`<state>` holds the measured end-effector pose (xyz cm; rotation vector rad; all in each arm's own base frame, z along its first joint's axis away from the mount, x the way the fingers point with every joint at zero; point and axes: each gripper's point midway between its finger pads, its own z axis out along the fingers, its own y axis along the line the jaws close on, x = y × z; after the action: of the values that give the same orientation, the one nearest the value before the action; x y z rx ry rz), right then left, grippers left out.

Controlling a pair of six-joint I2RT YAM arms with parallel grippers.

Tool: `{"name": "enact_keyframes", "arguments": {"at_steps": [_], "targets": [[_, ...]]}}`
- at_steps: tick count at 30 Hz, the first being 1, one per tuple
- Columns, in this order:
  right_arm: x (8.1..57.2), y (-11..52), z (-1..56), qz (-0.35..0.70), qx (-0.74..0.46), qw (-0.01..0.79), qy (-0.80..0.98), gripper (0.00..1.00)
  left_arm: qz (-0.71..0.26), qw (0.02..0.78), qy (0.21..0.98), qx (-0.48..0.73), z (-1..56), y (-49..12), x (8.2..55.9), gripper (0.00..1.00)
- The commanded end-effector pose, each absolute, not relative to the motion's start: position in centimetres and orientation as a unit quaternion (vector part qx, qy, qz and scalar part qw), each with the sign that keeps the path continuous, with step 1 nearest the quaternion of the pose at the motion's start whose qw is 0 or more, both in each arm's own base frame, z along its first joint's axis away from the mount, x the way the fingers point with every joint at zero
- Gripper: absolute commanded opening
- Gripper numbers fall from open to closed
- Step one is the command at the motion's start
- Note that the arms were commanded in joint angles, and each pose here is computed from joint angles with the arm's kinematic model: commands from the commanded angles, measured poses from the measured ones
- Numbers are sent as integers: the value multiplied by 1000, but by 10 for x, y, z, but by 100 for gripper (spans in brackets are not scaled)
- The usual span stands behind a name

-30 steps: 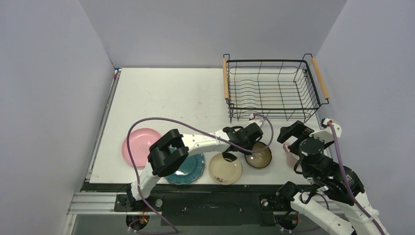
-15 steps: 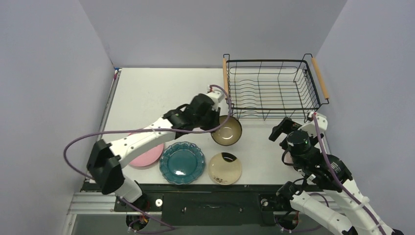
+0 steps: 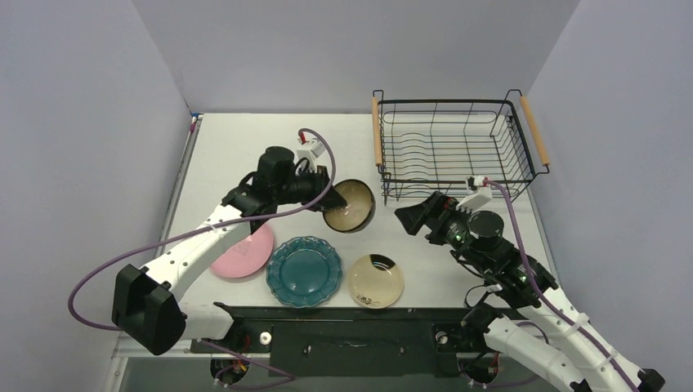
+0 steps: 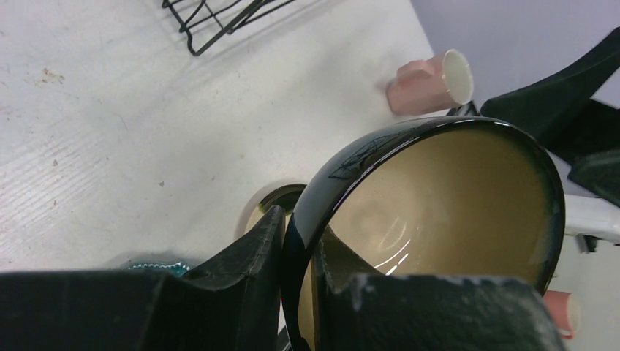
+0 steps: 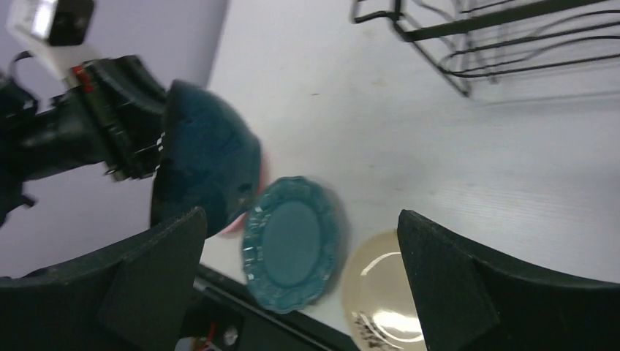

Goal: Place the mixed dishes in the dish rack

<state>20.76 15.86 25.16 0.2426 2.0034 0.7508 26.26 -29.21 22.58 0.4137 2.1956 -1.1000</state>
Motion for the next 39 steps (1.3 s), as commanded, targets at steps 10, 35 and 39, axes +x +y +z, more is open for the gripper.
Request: {"name": "enact_keyframes", "arguments": {"at_steps": [10,35,39], "targets": [[193,271,322,558,11,455,694,100,-617,334,684,200,311,-310,240,0],[211,290,316,508,93,476,712,89,-562,348,736,145,279,-293,265,0],[210,293,317,523,97,473,702,76,-560,349,737,144,278,-293,265,0]]}}
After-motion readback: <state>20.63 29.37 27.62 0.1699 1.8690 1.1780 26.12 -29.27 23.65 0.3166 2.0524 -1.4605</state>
